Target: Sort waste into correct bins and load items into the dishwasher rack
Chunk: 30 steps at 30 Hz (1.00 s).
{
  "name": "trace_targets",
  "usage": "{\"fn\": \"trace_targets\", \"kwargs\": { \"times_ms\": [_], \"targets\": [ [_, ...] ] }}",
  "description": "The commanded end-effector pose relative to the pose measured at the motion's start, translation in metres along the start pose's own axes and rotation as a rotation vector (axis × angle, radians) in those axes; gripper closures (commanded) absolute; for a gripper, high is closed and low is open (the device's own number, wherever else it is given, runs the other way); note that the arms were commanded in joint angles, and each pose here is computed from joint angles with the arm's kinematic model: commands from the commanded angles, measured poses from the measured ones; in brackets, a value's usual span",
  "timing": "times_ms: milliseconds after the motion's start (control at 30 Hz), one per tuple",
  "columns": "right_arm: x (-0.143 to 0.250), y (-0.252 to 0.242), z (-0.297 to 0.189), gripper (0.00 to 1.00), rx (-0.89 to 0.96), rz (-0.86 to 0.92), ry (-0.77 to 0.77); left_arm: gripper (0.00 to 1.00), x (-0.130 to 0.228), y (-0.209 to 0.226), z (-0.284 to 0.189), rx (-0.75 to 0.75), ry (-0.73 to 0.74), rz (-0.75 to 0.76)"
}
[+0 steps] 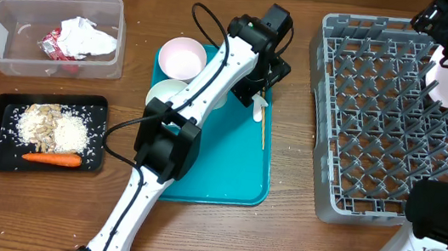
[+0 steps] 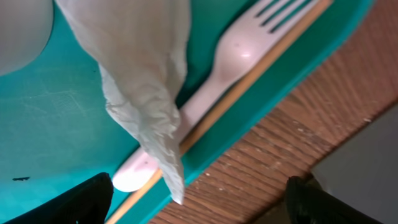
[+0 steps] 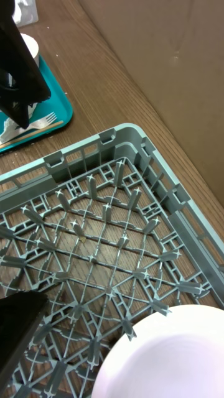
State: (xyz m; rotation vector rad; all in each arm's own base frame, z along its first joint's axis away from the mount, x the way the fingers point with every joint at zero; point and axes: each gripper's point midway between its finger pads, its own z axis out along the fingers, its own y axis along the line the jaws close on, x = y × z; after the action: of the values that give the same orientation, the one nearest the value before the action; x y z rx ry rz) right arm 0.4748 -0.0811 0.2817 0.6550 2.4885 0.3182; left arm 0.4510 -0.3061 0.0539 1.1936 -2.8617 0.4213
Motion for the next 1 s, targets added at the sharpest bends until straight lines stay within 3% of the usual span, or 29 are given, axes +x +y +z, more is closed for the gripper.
{"fn": "trace_targets", "kwargs": {
  "times_ms": [0, 700, 967],
  "targets": [
    [-0.002, -0.001, 0.0, 0.0, 0.002, 0.002, -0.008, 0.11, 0.001, 0.007, 0.01, -0.037, -0.005, -0.019],
    [-0.002, -0.001, 0.0, 0.0, 0.002, 0.002, -0.008, 0.14, -0.005, 0.021, 0.026, -0.114, -0.107, -0.036],
    [-0.002, -0.001, 0.0, 0.0, 0.002, 0.002, -0.008, 0.3, -0.006, 0.023, 0.025, -0.126, -0.122, -0.031]
  ]
}}
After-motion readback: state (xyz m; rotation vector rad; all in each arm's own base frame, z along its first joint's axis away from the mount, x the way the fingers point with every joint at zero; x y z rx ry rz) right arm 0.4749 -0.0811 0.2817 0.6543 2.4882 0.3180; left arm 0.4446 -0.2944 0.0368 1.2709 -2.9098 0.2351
